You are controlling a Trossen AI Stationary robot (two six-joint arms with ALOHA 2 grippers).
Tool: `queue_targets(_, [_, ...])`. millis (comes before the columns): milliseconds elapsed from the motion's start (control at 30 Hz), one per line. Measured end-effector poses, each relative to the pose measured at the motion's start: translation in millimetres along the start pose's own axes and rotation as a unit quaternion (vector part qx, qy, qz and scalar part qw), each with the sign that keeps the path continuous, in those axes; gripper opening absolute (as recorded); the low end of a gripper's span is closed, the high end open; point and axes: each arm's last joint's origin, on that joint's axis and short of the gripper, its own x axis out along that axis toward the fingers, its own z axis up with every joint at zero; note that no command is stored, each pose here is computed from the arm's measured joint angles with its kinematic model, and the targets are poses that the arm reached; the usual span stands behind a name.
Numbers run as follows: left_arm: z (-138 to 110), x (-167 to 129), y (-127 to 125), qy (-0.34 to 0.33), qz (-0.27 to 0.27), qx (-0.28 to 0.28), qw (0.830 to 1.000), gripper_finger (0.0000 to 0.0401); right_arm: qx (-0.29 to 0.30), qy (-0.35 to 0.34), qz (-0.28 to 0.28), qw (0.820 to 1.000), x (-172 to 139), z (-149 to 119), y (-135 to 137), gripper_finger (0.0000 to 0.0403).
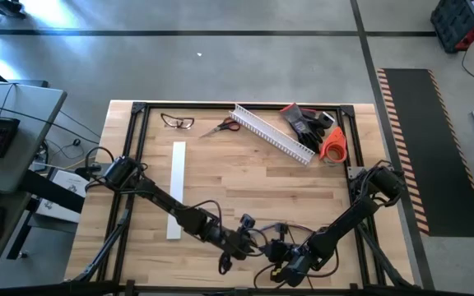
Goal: Ziptie cables
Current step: Wrap the black zip tie on the cable wires
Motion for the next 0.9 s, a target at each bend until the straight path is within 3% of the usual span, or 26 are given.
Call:
queue_targets(167, [-8,14,-5,-0.003,0.012,0.019,1.000,0.0131,0.000,0.000,0.001,1.000,0,0,0,0.0000])
queue_targets(333, [-13,21,-11,0.017,0.098,0.017,0.995,0.0149,0.001,-0.002,0.002,1.000,0,0,0,0.0000])
queue_targets(567, [-7,17,-24,0.004,0.113,0.023,0.993,0.0114,0.003,-0.003,0.003,1.000,0,1,1,0.0000])
queue_targets(900, [-6,18,-23,-0.003,0.113,0.007,0.994,0.0056,0.004,-0.004,0.003,1.000,0,1,1,0.0000])
